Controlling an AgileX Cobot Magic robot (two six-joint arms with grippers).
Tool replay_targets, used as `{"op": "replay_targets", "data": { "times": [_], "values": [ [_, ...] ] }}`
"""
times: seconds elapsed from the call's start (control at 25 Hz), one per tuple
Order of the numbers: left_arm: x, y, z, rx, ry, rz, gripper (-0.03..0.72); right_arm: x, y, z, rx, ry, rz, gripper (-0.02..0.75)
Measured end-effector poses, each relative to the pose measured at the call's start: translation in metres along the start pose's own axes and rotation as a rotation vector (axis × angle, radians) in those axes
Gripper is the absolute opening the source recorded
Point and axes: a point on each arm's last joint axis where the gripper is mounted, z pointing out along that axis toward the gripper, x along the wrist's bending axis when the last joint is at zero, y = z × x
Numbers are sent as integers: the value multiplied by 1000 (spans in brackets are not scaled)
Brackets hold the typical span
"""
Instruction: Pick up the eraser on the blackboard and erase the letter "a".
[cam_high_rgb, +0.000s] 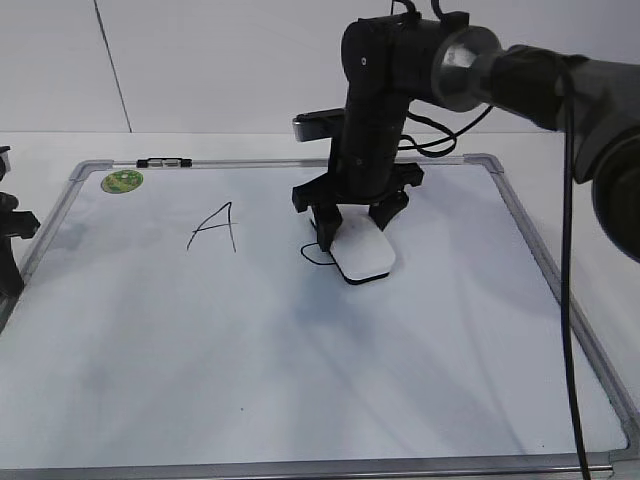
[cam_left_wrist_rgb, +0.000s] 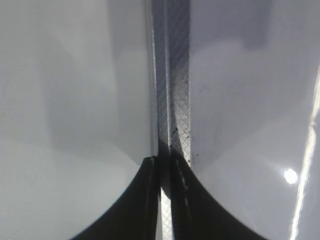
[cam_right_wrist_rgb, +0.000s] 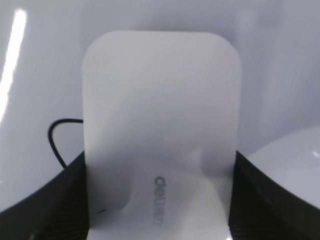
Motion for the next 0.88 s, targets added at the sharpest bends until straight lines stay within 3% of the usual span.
{"op": "replay_targets", "data": {
  "times": [0.32,0.44,0.68,0.88],
  "values": [
    [0,0,0,3,-1,0,17,66,-5,5,-20,-27,-183,529],
    [0,0,0,3,-1,0,17,79,-8,6,-21,-35,-214,529],
    [0,0,0,5,-1,0,17,67,-5,6,-22,-32,-168,529],
    [0,0,0,3,-1,0,17,37,2,5,-30,-40,-99,529]
  ]
}}
